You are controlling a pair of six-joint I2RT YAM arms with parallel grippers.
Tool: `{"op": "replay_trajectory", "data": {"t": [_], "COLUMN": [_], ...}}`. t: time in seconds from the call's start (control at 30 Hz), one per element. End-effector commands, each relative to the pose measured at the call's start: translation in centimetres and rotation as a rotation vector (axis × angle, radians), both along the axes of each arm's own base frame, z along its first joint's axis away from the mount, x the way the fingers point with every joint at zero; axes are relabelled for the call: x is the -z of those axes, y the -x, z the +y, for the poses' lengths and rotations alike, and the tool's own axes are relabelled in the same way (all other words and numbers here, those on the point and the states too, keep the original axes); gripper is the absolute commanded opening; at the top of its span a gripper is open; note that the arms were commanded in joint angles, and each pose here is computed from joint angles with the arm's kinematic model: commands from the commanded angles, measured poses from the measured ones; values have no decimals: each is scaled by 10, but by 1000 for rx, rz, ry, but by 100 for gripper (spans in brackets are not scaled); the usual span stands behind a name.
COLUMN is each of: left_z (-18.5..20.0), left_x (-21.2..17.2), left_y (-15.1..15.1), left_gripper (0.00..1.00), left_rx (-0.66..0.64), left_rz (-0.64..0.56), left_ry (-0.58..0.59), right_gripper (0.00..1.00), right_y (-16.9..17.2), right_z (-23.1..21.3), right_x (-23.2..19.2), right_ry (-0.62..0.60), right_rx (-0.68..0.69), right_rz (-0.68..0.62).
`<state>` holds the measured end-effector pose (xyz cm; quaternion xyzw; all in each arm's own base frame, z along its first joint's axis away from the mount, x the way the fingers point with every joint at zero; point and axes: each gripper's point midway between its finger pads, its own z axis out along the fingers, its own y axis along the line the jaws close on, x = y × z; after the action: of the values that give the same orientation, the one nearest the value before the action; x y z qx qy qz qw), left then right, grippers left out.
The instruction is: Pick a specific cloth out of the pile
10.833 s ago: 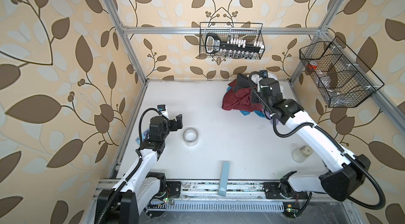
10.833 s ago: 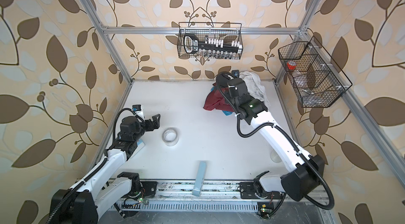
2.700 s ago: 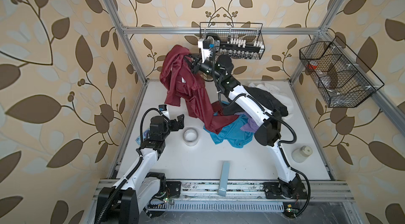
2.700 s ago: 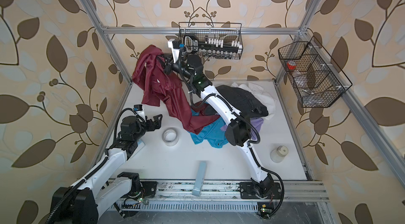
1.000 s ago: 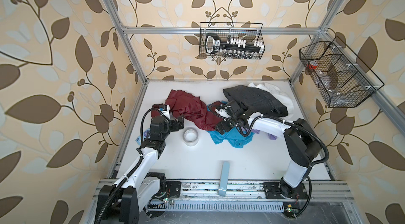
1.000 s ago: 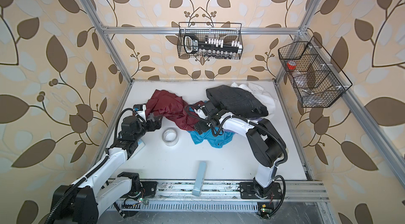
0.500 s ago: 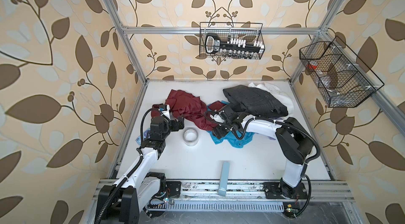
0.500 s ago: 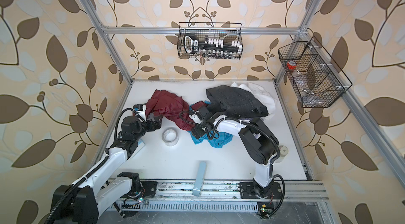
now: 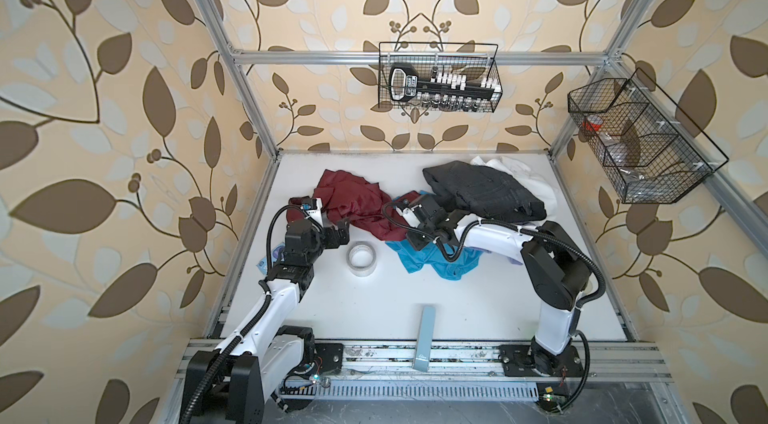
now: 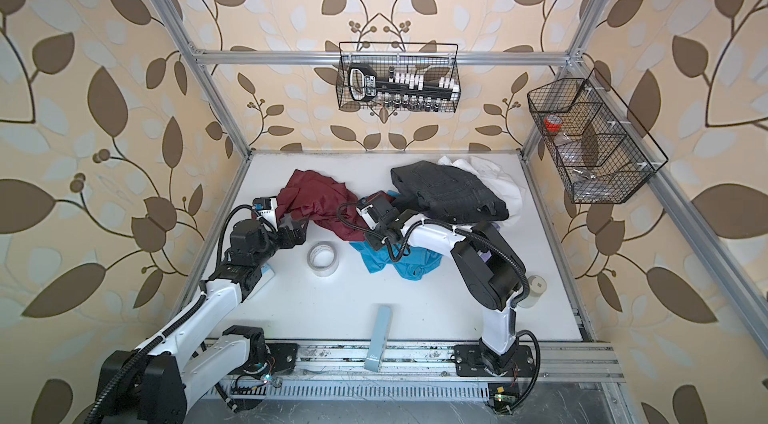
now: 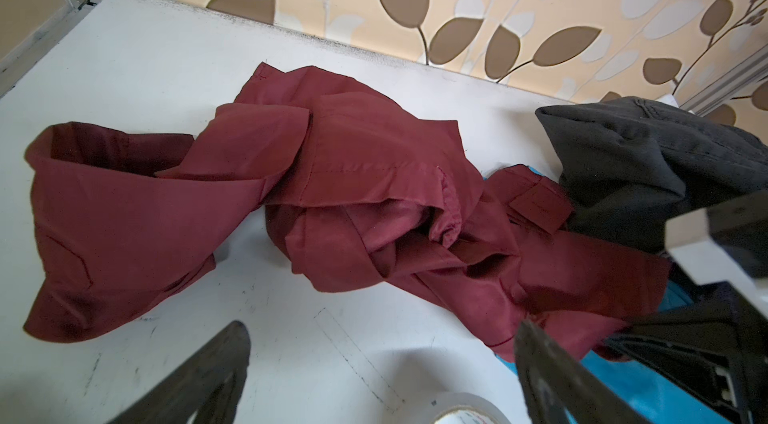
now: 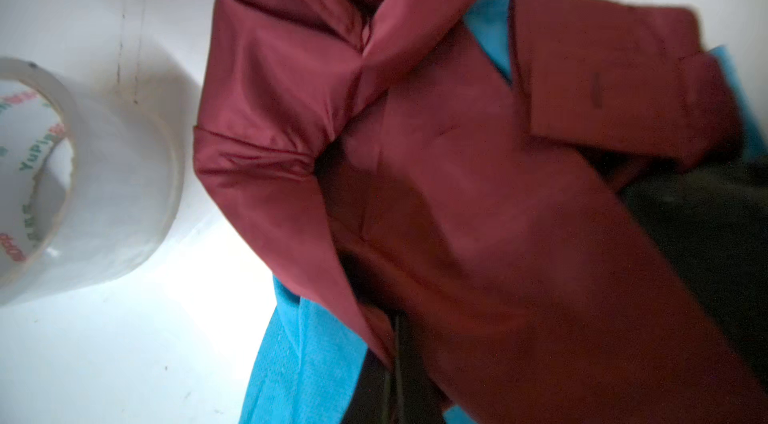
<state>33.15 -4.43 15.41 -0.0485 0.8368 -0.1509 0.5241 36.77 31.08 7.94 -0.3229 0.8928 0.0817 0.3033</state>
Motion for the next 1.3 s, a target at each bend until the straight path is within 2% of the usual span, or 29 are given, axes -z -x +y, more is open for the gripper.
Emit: {"op": "replay_trajectory", "data": {"t": [0.0, 0.2, 0.3, 0.53, 0.67, 0.77, 0.93, 1.1, 1.2, 1.23, 1.27], "left_z": [-6, -7, -7, -7, -6, -6, -6, -6, -7, -7, -7], "left_x": [-17, -17, -17, -16, -15, -16, -16, -16, -14, -14, -14], "left_y": [-3, -2, -2, -3, -4, -4, -3, -5, -6, -7, -7], "left_gripper": [99, 99, 99, 99, 99, 99, 99, 99, 99, 99, 99], "left_rx": [24, 26, 25, 25, 23, 22, 22, 22, 23, 24, 26], "left_rz": [-63, -62, -64, -62, -60, -59, -62, -61, -56, -54, -55], "left_ry": [14, 16, 15, 14, 16, 15, 18, 18, 19, 21, 23], "right_gripper": [0, 0, 0, 0, 0, 0, 0, 0, 0, 11, 29], "right_y": [-29, -59, -74, -99, -103, -103, -101, -87, -86, -88, -90], "right_z": [8, 29, 43, 91, 130, 162, 209, 243, 254, 256, 256], "right_x": [-82, -185, -221, -285, -307, -309, -283, -256, -213, -196, -182], "right_ry": [-77, -223, -268, -396, -500, -586, -772, -955, -955, -931, -907], "right_rx": [40, 45, 37, -48, -151, -239, -376, -517, -539, -528, -520], "right_rz": [-197, -413, -491, -600, -636, -631, -586, -479, -371, -339, -315]}}
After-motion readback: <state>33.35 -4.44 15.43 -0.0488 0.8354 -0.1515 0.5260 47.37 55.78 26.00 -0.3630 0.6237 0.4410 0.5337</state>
